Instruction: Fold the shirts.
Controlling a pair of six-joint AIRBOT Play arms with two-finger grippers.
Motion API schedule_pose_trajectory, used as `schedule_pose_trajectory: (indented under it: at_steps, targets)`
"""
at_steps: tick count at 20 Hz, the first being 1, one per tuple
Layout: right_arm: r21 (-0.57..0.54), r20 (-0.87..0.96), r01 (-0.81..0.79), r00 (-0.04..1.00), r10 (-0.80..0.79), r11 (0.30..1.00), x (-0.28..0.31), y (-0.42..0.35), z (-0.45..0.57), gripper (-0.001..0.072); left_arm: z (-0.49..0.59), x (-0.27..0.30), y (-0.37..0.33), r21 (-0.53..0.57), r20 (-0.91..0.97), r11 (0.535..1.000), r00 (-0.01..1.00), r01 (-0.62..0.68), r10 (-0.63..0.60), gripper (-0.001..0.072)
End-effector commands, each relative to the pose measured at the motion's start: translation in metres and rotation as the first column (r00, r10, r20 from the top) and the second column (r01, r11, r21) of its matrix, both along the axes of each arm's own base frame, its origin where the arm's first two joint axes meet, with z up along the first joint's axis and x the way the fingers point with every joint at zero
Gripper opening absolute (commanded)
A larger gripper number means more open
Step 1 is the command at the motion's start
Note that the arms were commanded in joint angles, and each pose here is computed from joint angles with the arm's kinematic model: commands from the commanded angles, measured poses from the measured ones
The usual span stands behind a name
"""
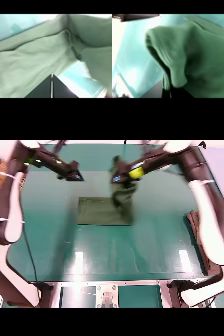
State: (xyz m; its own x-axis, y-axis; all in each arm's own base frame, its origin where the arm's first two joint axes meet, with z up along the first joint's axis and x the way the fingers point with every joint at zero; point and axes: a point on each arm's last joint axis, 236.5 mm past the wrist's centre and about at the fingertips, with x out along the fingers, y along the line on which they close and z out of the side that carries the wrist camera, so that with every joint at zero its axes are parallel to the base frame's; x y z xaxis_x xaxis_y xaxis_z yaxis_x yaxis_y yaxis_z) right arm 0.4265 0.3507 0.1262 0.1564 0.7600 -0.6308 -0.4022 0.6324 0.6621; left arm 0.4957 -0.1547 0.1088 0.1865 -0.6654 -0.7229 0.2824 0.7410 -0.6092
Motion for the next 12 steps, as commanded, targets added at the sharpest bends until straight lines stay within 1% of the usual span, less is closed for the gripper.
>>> schedule_pose_trajectory:
  at_steps: [1,2,3,4,6,9,12]
  targets:
    - [0.108,0.100,0.053,0.993,-0.063,0.993,0.002,0.132,-0.058,0.0277,0.015,-0.002,0.064,0.014,-0.008,0.995,0.995,-0.096,0.096,0.0021]
    - [0.118,0.123,0.064,0.989,-0.078,0.991,-0.002,0.158,-0.079,0.0501,0.014,-0.001,0.075,0.014,-0.012,0.993,0.993,-0.117,0.117,0.0020]
    - [0.112,0.133,0.065,0.988,-0.080,0.992,-0.006,0.171,-0.095,0.0534,0.014,-0.001,0.082,0.015,-0.015,0.992,0.992,-0.129,0.129,0.0021]
    - [0.084,0.147,0.058,0.987,-0.069,0.995,-0.005,0.169,-0.103,0.0533,0.014,0.000,0.086,0.016,-0.014,0.990,0.990,-0.137,0.138,0.0021]
    - [0.005,0.151,0.062,0.987,-0.062,0.998,0.015,0.132,-0.108,0.0533,0.014,0.000,0.089,0.018,-0.011,0.990,0.990,-0.140,0.140,0.0021]
    - [-0.111,-0.007,0.116,0.993,-0.117,0.987,0.045,0.030,-0.113,0.0533,0.015,0.006,0.089,0.015,0.006,0.988,0.988,-0.155,0.155,0.0021]
    - [-0.208,-0.173,0.173,0.962,-0.210,0.963,0.064,-0.090,-0.125,0.0532,0.015,0.007,0.090,0.015,0.009,0.987,0.987,-0.159,0.159,0.0021]
